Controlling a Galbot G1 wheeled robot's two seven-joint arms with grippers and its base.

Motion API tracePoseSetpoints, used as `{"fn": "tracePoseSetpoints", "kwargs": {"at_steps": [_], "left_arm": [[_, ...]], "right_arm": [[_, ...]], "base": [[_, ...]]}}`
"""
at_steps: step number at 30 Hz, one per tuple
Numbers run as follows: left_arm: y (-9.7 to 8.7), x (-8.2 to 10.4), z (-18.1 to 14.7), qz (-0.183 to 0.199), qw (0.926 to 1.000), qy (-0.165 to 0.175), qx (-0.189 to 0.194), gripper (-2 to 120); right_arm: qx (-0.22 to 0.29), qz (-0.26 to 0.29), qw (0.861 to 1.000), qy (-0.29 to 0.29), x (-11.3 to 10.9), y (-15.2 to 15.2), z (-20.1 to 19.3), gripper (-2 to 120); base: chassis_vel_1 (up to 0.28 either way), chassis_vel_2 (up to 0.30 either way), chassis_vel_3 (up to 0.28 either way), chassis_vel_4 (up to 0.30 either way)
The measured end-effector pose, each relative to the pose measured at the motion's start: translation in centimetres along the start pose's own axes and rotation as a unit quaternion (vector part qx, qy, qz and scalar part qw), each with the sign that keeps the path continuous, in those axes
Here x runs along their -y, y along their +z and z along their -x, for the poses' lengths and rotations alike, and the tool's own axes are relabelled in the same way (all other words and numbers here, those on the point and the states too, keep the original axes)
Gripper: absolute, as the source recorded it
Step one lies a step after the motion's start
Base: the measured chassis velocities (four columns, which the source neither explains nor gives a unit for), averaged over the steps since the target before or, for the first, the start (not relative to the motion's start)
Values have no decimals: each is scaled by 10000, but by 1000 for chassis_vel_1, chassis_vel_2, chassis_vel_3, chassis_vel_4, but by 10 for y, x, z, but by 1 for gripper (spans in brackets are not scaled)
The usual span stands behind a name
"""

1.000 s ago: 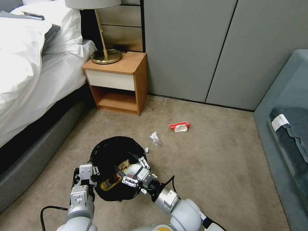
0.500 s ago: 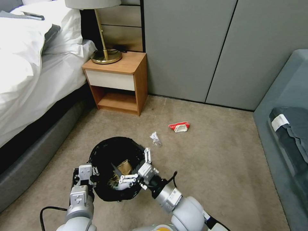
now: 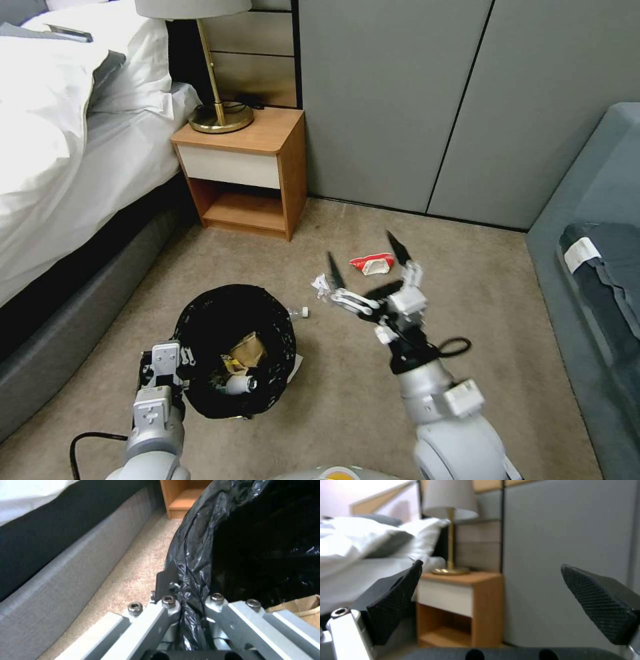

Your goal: Pick up the trash bin, then pick up the garbage from the floor and place it into the trash bin.

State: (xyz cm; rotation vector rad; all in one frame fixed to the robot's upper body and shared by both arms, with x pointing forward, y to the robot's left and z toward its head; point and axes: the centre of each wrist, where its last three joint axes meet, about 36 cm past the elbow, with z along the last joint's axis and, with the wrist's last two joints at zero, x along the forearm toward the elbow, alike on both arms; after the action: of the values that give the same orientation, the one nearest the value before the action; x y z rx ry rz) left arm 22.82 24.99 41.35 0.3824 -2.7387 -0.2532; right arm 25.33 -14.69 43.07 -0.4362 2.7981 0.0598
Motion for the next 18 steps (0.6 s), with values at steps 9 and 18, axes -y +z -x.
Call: {"fn": "tracePoseSetpoints", "kwargs": {"at_steps": [9, 18], "left_arm": [[-7, -1, -3, -125, 9999, 31, 74, 1], [-7, 0, -5, -138, 9999, 44, 67, 1]], "right_arm": [[-491, -52, 9986, 200, -2, 29, -25, 100], [-477, -47, 9988, 89, -5, 33, -19, 100]], "base": [[0, 0, 0, 0], [0, 0, 0, 0]]}}
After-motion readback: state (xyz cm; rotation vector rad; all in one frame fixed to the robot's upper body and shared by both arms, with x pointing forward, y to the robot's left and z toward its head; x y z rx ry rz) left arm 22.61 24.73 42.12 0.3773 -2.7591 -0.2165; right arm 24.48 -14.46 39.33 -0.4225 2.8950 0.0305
